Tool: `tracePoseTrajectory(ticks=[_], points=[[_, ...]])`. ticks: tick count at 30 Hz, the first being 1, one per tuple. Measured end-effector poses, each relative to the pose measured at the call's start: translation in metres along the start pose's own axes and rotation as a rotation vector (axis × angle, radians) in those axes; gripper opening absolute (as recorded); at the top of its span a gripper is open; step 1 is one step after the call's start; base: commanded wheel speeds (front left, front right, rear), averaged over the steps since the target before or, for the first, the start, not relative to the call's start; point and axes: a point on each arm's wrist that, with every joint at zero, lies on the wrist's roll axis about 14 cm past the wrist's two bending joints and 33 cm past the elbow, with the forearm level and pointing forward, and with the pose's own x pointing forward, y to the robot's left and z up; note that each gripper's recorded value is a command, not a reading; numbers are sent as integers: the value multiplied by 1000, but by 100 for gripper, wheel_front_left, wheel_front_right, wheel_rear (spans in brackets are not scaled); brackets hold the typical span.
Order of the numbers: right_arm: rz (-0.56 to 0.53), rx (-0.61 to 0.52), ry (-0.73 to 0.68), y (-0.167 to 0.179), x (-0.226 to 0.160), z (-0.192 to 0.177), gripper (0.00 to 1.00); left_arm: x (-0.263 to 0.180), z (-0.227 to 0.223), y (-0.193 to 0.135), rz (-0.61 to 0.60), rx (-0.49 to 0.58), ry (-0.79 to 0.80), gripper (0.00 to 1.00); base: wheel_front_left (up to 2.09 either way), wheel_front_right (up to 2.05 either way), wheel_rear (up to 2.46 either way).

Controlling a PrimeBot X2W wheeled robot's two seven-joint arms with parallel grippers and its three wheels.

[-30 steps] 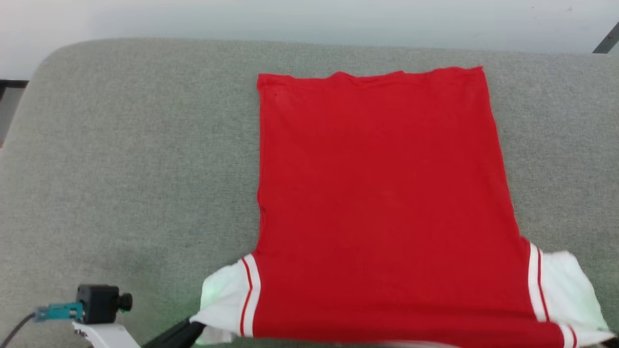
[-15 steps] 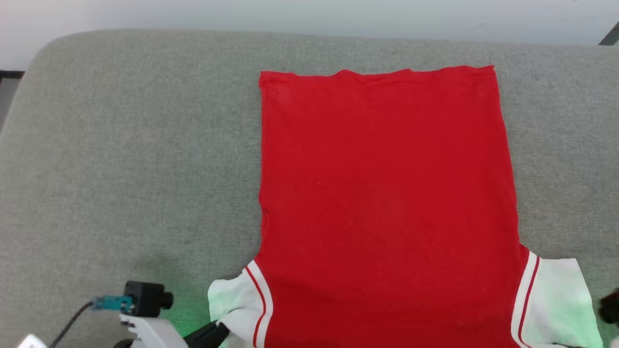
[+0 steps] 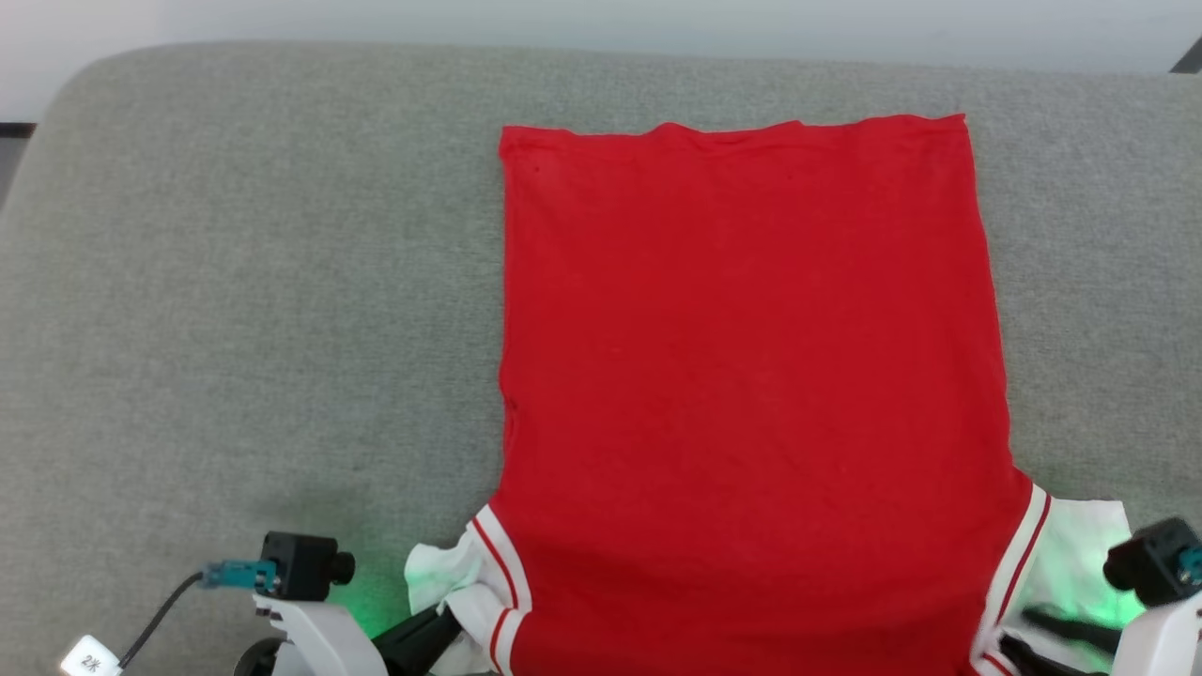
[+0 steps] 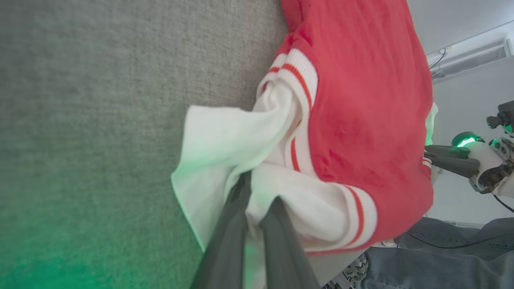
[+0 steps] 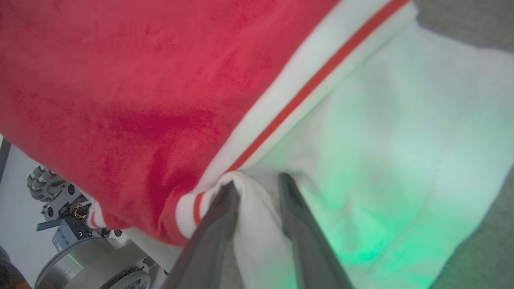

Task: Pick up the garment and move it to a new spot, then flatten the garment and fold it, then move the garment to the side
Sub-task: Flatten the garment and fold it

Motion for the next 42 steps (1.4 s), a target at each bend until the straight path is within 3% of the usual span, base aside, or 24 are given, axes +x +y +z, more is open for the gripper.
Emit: tracePoseTrajectory(ticks=[7, 15, 21, 24, 30, 37, 42], points=[[-9, -14, -60, -13, -34, 39, 100, 13, 11, -15, -50, 22, -17, 0, 0, 0, 0], [6, -41, -176, -31, -71, 134, 100, 23, 21, -33, -97, 59, -41, 0, 0, 0, 0], [-188, -107, -379, -92, -87, 236, 100, 28, 25, -33, -99, 57, -60, 0, 0, 0, 0], [-218, -108, -386, -103, -58, 263, 100, 30, 25, -28, -94, 45, -64, 0, 0, 0, 0], [-240, -74, -247, -108, 33, 291, 100, 37, 26, -20, -93, 16, -71, 0, 0, 0, 0], [-237, -17, -1, -111, 121, 266, 100, 43, 23, -9, -83, -22, -77, 0, 0, 0, 0], [-240, -25, 55, -113, 144, 261, 100, 43, 21, -3, -71, -40, -78, 0, 0, 0, 0]])
